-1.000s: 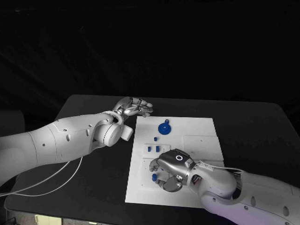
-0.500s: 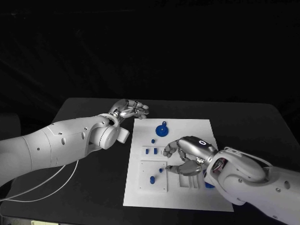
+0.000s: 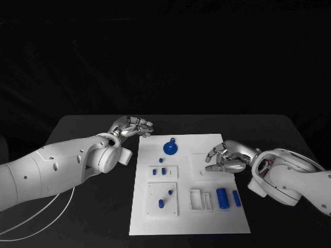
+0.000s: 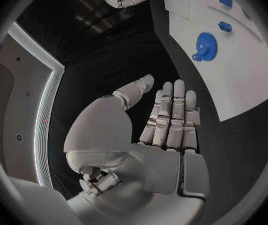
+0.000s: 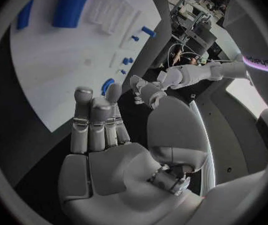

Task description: Assemble the parts on the task board

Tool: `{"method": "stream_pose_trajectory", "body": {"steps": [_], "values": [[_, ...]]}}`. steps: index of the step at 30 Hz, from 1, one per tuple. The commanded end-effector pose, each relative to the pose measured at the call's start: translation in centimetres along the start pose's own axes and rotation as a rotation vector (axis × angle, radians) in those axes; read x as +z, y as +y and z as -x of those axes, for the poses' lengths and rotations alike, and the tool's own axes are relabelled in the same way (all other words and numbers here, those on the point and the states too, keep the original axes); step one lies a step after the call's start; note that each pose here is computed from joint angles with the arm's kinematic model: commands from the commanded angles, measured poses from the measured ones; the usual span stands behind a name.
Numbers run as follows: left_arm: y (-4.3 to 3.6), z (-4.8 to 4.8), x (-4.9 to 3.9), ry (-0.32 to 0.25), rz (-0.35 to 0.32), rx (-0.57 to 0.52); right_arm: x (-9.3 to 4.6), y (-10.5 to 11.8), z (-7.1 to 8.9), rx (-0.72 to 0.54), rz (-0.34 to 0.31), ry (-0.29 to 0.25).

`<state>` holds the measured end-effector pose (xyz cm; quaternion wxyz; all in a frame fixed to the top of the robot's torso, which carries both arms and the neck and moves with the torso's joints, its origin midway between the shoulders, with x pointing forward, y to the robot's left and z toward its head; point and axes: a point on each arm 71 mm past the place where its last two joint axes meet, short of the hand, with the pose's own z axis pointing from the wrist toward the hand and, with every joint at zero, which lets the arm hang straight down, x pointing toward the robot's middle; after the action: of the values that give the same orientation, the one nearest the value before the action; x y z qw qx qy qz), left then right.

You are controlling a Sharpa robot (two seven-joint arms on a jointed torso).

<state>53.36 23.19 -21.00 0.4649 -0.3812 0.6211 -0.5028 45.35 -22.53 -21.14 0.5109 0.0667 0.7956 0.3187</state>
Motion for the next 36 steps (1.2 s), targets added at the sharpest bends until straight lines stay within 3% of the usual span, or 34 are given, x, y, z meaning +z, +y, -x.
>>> {"method": "stream_pose_trajectory", "body": {"steps": [1, 3, 8, 12, 19, 25, 36], "values": [[-0.06, -0.08, -0.06, 0.012, -0.006, -0.009, -0.6, -2.1, -0.8, -0.026, -0.192, 0.18], [-0.03, -0.08, -0.09, 0.012, -0.005, -0.01, -1.1, -2.5, -0.8, -0.037, -0.227, 0.205], [-0.03, -0.1, -0.19, 0.015, -0.005, -0.011, -2.1, -3.0, -1.6, -0.068, -0.287, 0.342], [0.01, -0.03, -0.33, 0.015, -0.004, -0.013, -2.8, -3.0, -2.0, -0.079, -0.301, 0.379], [0.0, -0.01, -0.49, 0.017, -0.004, -0.015, -3.5, -3.4, -2.4, -0.11, -0.328, 0.396], [0.0, -0.04, -0.56, 0.019, -0.003, -0.017, -3.9, -3.9, -2.1, -0.112, -0.38, 0.36], [0.08, 0.1, -0.6, 0.018, 0.002, -0.016, -4.2, -4.1, -1.7, -0.138, -0.404, 0.305]]}}
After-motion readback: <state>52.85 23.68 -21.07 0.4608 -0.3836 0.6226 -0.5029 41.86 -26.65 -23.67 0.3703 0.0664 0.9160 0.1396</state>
